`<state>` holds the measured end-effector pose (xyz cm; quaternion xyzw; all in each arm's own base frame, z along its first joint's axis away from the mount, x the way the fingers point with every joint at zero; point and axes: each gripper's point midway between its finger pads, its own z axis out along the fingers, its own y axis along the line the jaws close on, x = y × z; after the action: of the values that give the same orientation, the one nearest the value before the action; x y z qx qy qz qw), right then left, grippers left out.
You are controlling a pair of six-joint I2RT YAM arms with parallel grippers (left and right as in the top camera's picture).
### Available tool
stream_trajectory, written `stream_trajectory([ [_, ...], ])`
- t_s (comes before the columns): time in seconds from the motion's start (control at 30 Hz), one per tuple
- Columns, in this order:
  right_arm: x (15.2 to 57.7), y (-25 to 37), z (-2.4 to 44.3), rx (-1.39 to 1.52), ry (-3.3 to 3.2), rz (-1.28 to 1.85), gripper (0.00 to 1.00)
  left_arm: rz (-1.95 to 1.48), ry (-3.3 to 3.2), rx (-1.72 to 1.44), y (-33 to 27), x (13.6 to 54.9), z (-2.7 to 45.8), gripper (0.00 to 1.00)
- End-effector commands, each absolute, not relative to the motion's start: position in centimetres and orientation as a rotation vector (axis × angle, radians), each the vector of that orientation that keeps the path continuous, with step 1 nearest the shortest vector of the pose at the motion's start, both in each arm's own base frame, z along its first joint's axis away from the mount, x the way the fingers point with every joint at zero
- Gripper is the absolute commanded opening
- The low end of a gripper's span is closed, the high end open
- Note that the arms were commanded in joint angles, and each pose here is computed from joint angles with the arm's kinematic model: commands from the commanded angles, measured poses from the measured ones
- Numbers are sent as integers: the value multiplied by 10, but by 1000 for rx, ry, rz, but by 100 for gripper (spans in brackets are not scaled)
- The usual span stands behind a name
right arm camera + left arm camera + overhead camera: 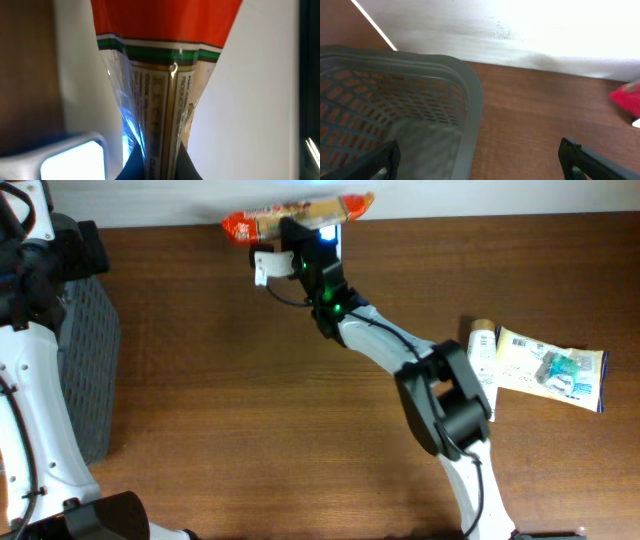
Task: Scan the item barcode
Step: 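Hold the sausage pack barcode against the scanner window, then place the sausage pack on the pile at right and release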
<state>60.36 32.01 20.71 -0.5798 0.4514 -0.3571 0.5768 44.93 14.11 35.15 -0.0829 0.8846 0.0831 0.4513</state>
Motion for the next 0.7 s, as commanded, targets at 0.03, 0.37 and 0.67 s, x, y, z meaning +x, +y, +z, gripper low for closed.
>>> stream_trajectory([
  [0.03, 558, 260, 337, -1112, 1358, -749, 4, 216, 2157, -186, 140, 447, 364, 99],
  [0.37, 398, 61, 219, -73, 2736, 69, 4, 216, 2157, -186, 140, 447, 364, 99],
  [0.67, 417, -87, 101, 143, 2847, -249, 58, 216, 2157, -186, 140, 447, 364, 99],
])
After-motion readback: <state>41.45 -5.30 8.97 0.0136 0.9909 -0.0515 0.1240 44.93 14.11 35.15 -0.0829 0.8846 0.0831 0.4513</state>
